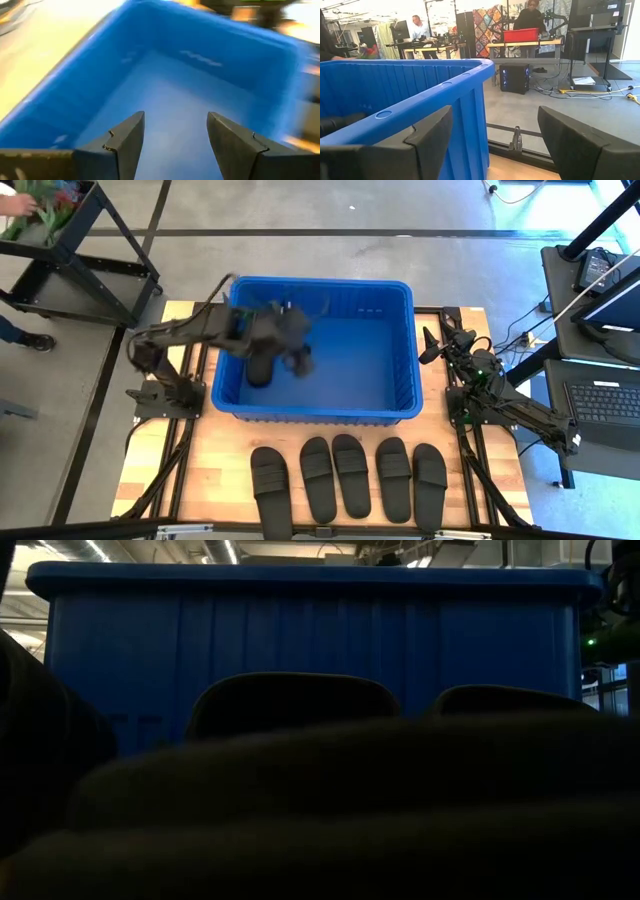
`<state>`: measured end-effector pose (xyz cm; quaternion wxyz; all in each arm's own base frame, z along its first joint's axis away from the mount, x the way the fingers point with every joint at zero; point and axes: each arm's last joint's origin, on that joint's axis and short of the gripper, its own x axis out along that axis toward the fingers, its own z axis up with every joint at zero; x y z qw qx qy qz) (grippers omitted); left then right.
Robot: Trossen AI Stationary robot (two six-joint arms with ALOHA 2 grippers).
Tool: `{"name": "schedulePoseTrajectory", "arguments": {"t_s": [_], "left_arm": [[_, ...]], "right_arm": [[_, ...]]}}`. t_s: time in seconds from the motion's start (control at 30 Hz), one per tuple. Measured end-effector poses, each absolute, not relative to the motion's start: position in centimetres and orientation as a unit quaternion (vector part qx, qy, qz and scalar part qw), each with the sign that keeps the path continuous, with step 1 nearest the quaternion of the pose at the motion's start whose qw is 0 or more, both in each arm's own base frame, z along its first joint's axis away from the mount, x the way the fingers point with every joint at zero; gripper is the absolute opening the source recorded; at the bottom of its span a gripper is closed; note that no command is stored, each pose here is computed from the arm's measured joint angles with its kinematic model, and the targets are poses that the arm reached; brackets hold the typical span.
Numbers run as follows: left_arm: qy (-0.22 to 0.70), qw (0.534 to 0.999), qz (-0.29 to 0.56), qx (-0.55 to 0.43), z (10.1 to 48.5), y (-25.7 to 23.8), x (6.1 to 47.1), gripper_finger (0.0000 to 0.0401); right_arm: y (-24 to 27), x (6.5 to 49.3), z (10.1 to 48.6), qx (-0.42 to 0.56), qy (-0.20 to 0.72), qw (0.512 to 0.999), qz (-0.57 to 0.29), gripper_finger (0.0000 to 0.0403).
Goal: Pick and place slides into bin
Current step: Put the black slide into the blue bin
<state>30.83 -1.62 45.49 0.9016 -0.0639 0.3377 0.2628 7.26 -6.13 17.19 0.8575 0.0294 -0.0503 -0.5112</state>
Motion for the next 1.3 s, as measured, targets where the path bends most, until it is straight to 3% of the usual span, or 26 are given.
{"name": "schedulePoseTrajectory", "arguments": {"t_s": [0.33,0.63,0.93,1.17,1.3], "left_arm": [[0.284,0.948,0.097,-0.105,45.3,-14.5,30.3,0.0210],[0.293,0.946,0.099,-0.094,40.5,-22.2,32.0,0.0210],[0.384,0.906,0.095,-0.149,32.6,-28.8,33.3,0.0210],[0.481,0.827,0.132,-0.261,28.0,-31.4,33.0,0.0210],[0.544,0.776,0.165,-0.272,26.7,-31.4,32.2,0.0210]], "right_arm": [[-6.1,7.3,17.2,0.007,-0.034,0.858,-0.512,0.0294],[-6.1,7.3,17.2,0.008,-0.035,0.858,-0.512,0.0294],[-6.1,7.3,17.2,0.009,-0.035,0.858,-0.512,0.0294],[-6.2,7.3,17.1,0.009,-0.034,0.858,-0.512,0.0294],[-6.2,7.4,17.0,0.028,-0.035,0.858,-0.512,0.0294]]}}
